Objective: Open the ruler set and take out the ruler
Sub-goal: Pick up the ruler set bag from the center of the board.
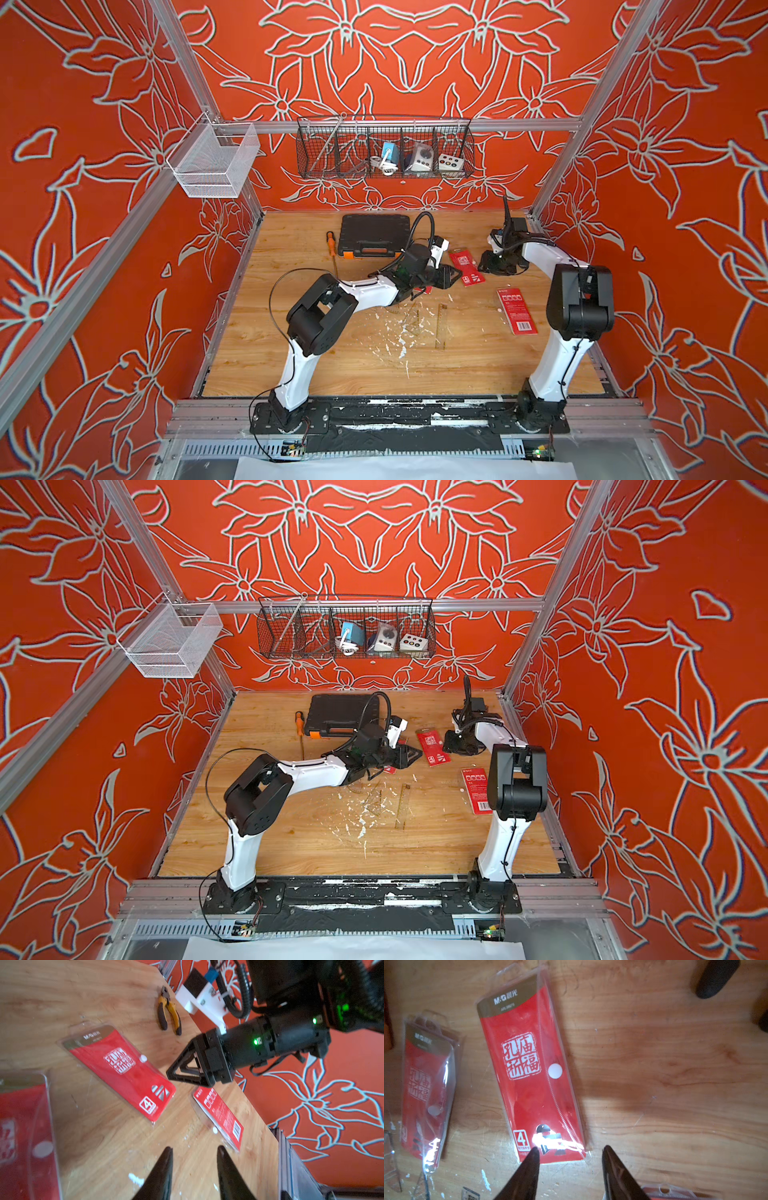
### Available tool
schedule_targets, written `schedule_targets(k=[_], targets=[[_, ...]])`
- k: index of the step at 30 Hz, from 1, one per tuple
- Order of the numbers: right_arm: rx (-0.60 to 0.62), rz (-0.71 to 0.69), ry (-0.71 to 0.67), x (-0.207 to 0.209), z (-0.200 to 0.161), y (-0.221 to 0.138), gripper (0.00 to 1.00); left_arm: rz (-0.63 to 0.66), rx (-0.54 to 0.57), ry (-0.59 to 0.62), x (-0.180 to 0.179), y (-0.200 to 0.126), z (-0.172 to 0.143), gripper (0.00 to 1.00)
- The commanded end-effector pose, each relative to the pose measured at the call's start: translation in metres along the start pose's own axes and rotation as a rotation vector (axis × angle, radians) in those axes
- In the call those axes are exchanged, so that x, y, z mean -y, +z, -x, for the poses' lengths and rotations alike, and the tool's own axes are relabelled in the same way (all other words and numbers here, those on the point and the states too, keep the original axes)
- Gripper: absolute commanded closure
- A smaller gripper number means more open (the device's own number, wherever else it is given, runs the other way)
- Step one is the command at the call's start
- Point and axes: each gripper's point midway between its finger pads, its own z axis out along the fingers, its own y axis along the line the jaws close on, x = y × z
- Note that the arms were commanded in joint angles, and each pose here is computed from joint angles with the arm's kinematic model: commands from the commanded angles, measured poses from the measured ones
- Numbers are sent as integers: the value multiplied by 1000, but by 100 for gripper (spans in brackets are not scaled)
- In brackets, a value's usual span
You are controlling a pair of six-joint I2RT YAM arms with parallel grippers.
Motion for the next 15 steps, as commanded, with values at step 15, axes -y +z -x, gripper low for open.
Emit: schedule_targets(k=[15], targets=[[-7,271,89,-12,-3,29,45,212,-117,-41,-83,98,-34,75]])
